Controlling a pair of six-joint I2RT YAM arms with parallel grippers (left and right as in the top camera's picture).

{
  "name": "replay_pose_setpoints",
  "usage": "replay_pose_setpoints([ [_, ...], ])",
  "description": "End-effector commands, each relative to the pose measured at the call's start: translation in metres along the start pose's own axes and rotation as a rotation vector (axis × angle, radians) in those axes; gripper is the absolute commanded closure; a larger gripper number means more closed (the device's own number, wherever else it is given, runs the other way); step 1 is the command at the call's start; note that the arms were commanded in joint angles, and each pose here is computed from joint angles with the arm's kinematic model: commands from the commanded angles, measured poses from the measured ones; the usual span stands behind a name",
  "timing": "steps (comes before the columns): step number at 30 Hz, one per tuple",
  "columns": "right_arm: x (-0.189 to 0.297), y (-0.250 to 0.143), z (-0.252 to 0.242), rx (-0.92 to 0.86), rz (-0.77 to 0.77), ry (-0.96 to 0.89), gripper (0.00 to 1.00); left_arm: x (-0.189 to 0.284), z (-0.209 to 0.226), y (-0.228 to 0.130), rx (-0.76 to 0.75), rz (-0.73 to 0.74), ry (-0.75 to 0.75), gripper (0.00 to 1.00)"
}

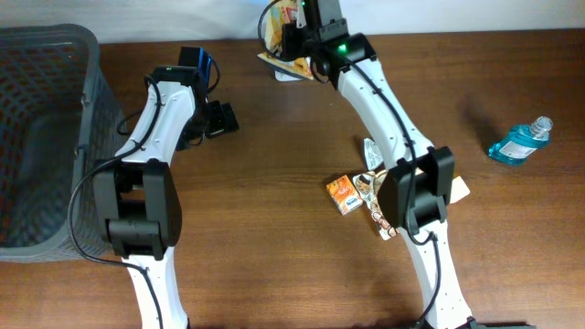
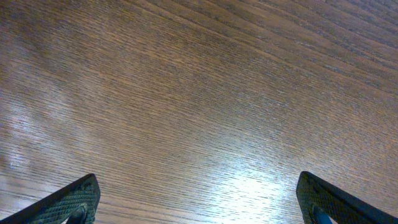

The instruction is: Scan the item barcode

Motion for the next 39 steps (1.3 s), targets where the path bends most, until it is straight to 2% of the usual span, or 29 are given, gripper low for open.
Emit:
replay_pose_setpoints([
  [1, -0.027, -0.026, -0.002, -0.094, 0.059, 0.033, 0.96, 0.011, 0.001, 0.000, -0.002, -0.021, -0.006, 0.01],
  [9, -0.025, -0.025, -0.005, -0.150, 0.069, 0.031, 0.96, 0.011, 0.001, -0.001, -0.002, -0.021, -0.006, 0.01],
  [19, 0.015, 0.011, -0.020, -0.190, -0.004, 0.014, 0.96, 0.011, 0.001, -0.001, -0.002, -0.021, -0.006, 0.01],
  [31, -0.021, -0.033, -0.036, -0.207, 0.122, -0.060, 0.96, 0.011, 0.001, -0.001, -0.002, -0.021, -0.006, 0.01],
  [35, 0.006, -0.005, -0.035, -0.177, 0.057, -0.053, 0.96, 0.011, 0.001, -0.001, -0.002, -0.021, -0.006, 0.01],
  [39, 0.066, 0.041, -0.033, -0.172, -0.050, -0.054, 0.96, 0.011, 0.001, -0.001, -0.002, -0.021, -0.006, 0.01],
])
Point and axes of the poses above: each gripper's point midway between its finger pads, its own x axis back along the fingers, its own z axis along the line the jaws close on, y = z × x, the point moved 8 cm from there along x, back along the fingers, and after that the axes turned 9 degrees about x, right-handed, at the moved point
